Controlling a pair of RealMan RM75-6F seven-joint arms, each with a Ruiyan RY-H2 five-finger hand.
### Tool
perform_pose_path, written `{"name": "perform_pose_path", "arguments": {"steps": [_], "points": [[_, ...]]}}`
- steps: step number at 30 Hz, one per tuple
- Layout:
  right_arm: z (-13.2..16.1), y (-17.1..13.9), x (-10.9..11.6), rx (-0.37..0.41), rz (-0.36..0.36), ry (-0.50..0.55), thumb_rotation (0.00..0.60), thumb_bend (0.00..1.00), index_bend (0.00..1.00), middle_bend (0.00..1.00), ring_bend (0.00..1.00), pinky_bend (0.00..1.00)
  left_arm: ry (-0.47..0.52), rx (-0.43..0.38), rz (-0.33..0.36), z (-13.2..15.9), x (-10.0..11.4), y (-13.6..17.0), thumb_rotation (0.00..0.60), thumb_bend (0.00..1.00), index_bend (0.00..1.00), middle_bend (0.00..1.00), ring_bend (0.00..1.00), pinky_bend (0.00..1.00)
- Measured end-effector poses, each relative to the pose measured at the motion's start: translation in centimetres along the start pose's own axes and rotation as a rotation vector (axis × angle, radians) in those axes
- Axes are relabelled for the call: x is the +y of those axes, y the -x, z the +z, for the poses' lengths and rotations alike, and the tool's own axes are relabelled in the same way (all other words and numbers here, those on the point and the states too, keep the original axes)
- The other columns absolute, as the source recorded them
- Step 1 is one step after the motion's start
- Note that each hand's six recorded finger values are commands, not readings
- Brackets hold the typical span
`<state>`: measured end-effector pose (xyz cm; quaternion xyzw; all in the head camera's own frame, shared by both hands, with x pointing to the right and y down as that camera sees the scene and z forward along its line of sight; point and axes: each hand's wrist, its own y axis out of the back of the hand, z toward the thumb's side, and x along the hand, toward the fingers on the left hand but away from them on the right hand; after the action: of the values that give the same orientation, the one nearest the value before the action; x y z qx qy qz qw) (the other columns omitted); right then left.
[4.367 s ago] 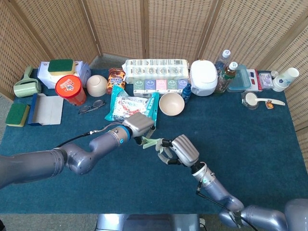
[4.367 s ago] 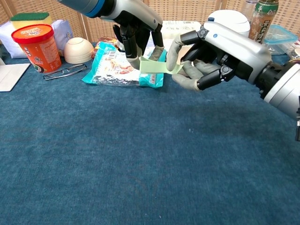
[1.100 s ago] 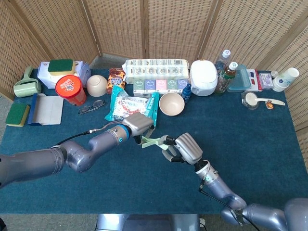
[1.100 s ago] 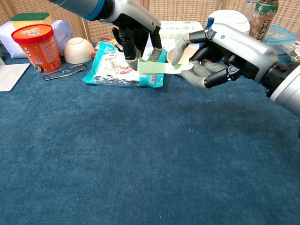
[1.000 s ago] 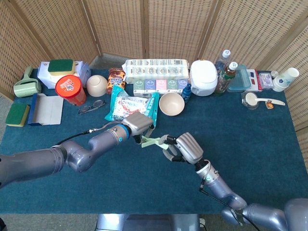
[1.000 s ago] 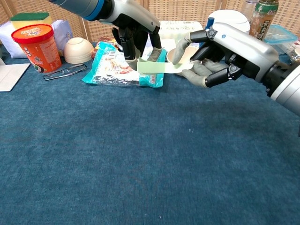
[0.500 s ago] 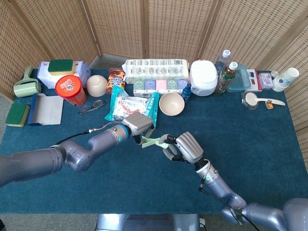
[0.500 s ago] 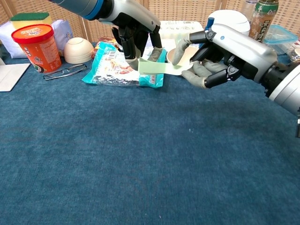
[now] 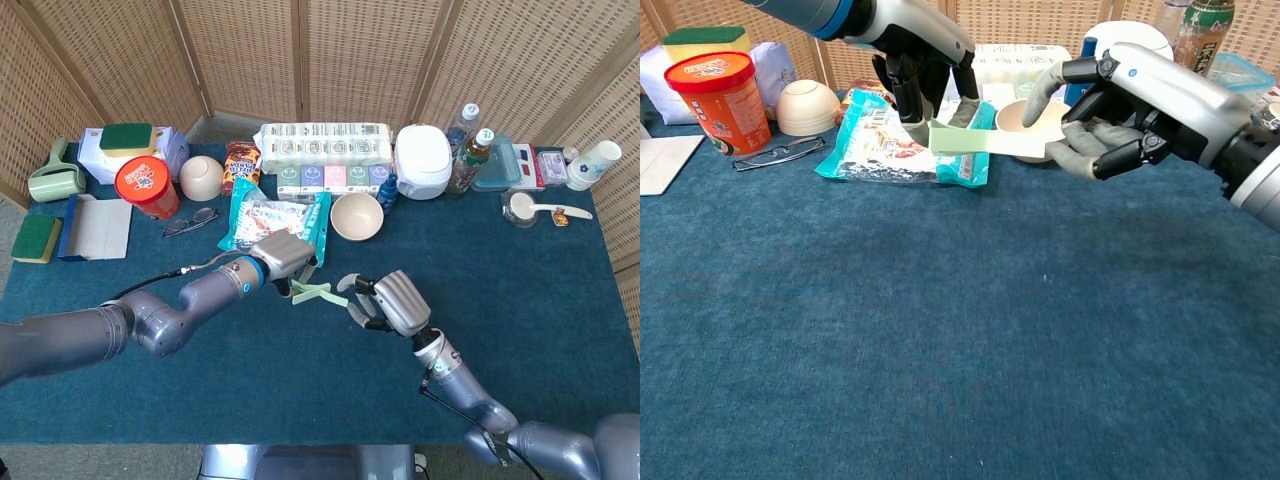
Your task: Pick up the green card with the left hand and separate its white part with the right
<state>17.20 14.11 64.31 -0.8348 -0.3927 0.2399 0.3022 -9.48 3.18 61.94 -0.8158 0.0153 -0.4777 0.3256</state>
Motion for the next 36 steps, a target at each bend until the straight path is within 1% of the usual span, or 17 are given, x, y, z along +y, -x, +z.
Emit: {"name": "perform_pose_path", "arguments": {"steps": [13, 27, 36], "points": [[0.6, 0.1, -0.2, 0.021, -0.002, -0.011, 0.600, 0.46, 0.35, 0.86, 0.96, 0.93, 0.005, -0.007, 0.003, 0.3, 0.2, 0.1, 0.600, 0.43, 0.63, 1.00, 1.00, 1.00], [1.8, 0.4, -0.7, 0.054, 0.007, -0.003, 0.600, 0.46, 0.37, 0.86, 0.96, 0.93, 0.005, -0.006, 0.006, 0.4, 0.2, -0.1, 0.600, 0.43, 0.63, 1.00, 1.00, 1.00], [2.1, 0.5, -1.1, 0.058, 0.015, -0.002, 0.600, 0.46, 0.38, 0.86, 0.96, 0.93, 0.006, -0.007, 0.003, 0.5, 0.1, -0.2, 0.600, 0.43, 0.63, 1.00, 1.00, 1.00]]}}
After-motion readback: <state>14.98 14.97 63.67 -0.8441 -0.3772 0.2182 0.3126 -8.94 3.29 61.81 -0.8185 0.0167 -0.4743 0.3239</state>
